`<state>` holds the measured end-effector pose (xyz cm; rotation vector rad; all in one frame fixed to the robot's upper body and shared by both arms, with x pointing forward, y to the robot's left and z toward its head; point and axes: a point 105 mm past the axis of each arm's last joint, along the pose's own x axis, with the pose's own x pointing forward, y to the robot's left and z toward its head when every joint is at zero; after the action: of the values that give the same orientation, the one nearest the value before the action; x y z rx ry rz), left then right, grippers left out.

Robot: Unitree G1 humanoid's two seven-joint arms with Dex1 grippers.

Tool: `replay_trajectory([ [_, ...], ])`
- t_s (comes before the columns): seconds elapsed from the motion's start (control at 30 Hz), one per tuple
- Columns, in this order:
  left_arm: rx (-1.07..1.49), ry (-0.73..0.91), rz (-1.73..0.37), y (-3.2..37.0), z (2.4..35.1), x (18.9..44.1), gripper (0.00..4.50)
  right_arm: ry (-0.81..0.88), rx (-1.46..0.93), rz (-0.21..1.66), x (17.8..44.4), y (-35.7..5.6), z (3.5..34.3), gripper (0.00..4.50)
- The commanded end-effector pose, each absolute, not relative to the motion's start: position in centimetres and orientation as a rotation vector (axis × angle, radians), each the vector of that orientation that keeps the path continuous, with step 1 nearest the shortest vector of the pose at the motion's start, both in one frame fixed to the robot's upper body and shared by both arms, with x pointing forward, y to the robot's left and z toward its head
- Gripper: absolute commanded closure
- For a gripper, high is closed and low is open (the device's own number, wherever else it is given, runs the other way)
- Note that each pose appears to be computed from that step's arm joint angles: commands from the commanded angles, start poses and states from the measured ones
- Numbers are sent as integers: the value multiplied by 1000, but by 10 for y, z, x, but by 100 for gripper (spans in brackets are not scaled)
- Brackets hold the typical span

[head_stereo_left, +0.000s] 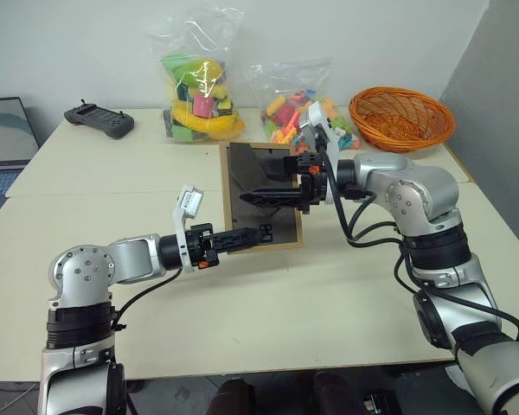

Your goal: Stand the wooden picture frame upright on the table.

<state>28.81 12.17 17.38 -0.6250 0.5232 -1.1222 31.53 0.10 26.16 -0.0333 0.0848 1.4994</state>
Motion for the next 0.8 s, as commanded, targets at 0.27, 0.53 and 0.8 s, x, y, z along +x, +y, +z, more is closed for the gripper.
replay_trajectory([
  [0.27, -602, 445, -1168, 121, 190, 281, 321, 110, 153, 1621, 300, -20, 283, 1],
  [0.53, -602, 450, -1156, 123, 188, 281, 321, 168, 184, 1551, 316, -51, 273, 1],
  [0.8, -646, 469, -1167, 126, 192, 280, 321, -101, -408, 1224, 359, -97, 251, 1],
])
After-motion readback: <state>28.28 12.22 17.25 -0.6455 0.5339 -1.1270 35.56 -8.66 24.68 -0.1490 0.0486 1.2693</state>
